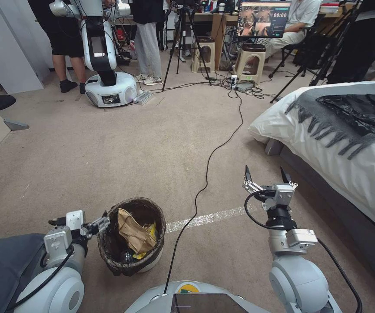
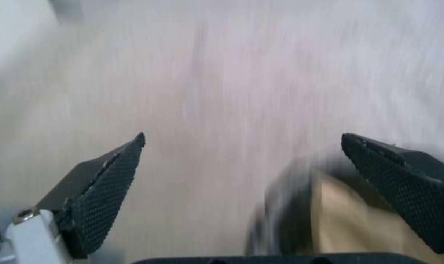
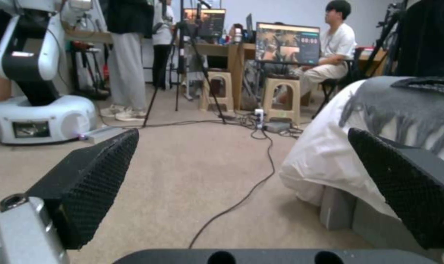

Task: Pick up the trash bin, then pick up the garbage from the floor and place it into the trash bin.

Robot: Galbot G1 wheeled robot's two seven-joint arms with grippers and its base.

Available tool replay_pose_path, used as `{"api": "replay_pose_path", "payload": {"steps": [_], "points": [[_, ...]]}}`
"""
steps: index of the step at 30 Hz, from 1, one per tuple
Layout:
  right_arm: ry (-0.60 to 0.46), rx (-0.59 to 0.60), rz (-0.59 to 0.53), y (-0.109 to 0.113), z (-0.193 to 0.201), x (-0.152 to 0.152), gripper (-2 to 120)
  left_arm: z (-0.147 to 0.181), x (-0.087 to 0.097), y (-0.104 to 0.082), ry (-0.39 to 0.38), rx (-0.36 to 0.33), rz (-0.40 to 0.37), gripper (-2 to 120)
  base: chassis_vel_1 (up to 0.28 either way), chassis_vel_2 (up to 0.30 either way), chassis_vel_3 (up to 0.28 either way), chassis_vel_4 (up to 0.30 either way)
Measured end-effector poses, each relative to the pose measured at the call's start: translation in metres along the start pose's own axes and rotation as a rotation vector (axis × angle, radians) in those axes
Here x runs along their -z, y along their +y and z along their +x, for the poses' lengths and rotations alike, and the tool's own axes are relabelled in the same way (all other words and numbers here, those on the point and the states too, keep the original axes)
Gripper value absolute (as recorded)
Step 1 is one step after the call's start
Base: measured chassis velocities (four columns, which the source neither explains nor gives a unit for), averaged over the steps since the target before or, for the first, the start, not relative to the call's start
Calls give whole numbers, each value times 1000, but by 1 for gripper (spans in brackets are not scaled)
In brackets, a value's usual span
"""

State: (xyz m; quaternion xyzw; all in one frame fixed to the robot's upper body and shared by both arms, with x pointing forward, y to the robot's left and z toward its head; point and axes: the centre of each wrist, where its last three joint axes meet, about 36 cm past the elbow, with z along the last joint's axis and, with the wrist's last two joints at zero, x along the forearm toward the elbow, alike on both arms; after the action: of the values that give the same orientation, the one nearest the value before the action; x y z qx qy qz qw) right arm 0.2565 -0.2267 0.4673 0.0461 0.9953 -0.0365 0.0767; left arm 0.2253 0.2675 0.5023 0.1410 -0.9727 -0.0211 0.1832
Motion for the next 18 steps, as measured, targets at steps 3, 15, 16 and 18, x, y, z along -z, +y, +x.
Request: {"api": "replay_pose_path", "payload": {"steps": [3, 15, 16, 18], "points": [[5, -9, 4, 0, 2, -1, 100, -2, -5, 1, -156, -13, -31, 100, 0, 0, 0, 0], [-25, -32, 21, 7, 30, -16, 100, 12, -46, 1, -544, -8, -171, 100, 0, 0, 0, 0], [-25, -32, 21, 7, 30, -16, 100, 12, -46, 1, -544, -8, -171, 100, 0, 0, 0, 0], [-35, -29, 37, 5, 36, -19, 100, 17, -54, 2, -559, -18, -186, 100, 0, 0, 0, 0]]}}
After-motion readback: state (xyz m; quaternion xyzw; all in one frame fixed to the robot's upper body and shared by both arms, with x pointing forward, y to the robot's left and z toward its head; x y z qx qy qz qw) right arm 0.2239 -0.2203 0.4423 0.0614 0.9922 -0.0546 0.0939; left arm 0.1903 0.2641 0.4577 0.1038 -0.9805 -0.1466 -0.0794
